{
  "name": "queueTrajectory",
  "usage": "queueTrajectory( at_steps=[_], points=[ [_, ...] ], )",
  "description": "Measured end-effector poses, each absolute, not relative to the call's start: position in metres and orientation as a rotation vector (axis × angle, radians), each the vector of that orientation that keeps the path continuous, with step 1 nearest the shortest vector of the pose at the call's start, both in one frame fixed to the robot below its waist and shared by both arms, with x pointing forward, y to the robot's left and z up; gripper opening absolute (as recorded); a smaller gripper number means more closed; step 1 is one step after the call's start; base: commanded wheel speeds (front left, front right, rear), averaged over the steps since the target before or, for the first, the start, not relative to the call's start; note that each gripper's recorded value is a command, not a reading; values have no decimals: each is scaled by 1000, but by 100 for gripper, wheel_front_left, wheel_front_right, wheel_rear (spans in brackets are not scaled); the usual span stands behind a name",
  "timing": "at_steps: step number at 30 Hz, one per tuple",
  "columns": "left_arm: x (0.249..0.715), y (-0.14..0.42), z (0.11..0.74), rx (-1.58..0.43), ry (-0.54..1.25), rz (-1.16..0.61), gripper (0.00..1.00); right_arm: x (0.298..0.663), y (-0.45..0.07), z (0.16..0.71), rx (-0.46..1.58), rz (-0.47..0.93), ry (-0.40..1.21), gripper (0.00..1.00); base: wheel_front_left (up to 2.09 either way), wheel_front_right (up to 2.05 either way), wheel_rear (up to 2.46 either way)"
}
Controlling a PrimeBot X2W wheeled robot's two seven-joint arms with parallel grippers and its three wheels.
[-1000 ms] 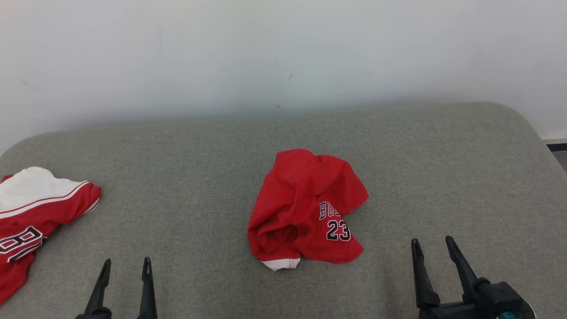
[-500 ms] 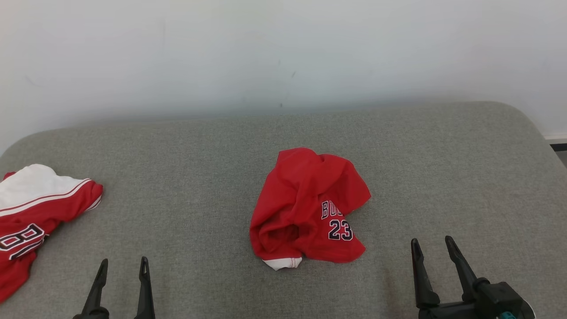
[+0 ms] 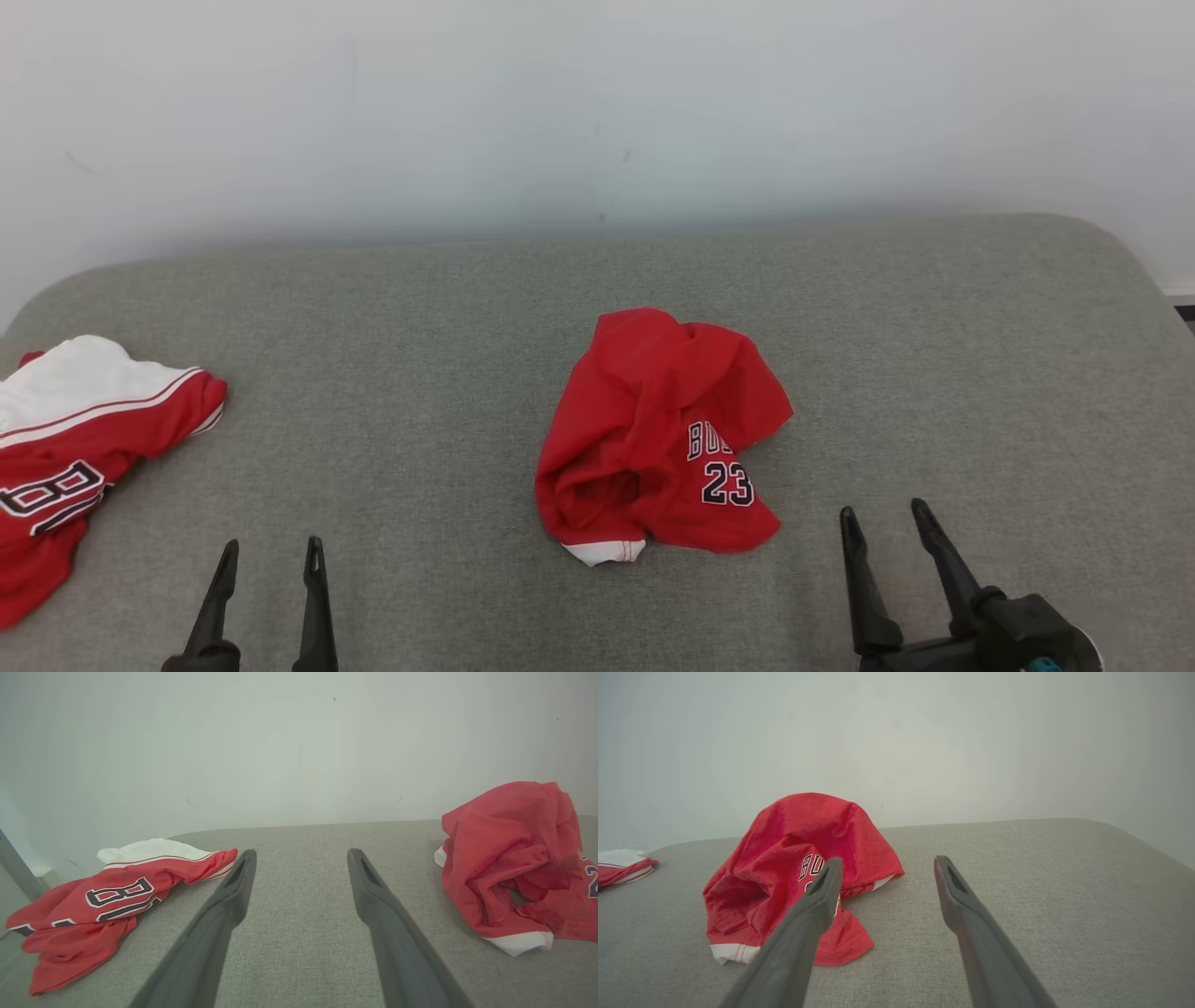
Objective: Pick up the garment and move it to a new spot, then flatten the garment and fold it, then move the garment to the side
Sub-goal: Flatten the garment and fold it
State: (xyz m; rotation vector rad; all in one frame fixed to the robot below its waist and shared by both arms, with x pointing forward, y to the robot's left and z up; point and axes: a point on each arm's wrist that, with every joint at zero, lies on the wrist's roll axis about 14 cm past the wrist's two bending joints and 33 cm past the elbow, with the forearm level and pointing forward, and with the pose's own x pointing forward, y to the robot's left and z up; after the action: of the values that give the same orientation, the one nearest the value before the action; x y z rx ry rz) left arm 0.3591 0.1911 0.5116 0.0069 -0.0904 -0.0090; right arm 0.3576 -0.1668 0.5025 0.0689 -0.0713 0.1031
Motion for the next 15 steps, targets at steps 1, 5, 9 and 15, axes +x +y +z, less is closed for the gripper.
queueTrajectory(
  at_steps=[1,5,9,15],
  points=[
    [360,191,512,6,-92,-9,100,359,-162,502,71,118,-69,100,0,0,0],
    [361,193,514,0,-99,0,100,365,-128,497,78,219,-50,100,0,0,0],
    [361,199,511,-5,-87,19,100,368,-79,484,65,369,-3,100,0,0,0],
    [361,207,504,-11,-67,46,100,376,-38,452,26,506,105,100,0,0,0]
  ],
)
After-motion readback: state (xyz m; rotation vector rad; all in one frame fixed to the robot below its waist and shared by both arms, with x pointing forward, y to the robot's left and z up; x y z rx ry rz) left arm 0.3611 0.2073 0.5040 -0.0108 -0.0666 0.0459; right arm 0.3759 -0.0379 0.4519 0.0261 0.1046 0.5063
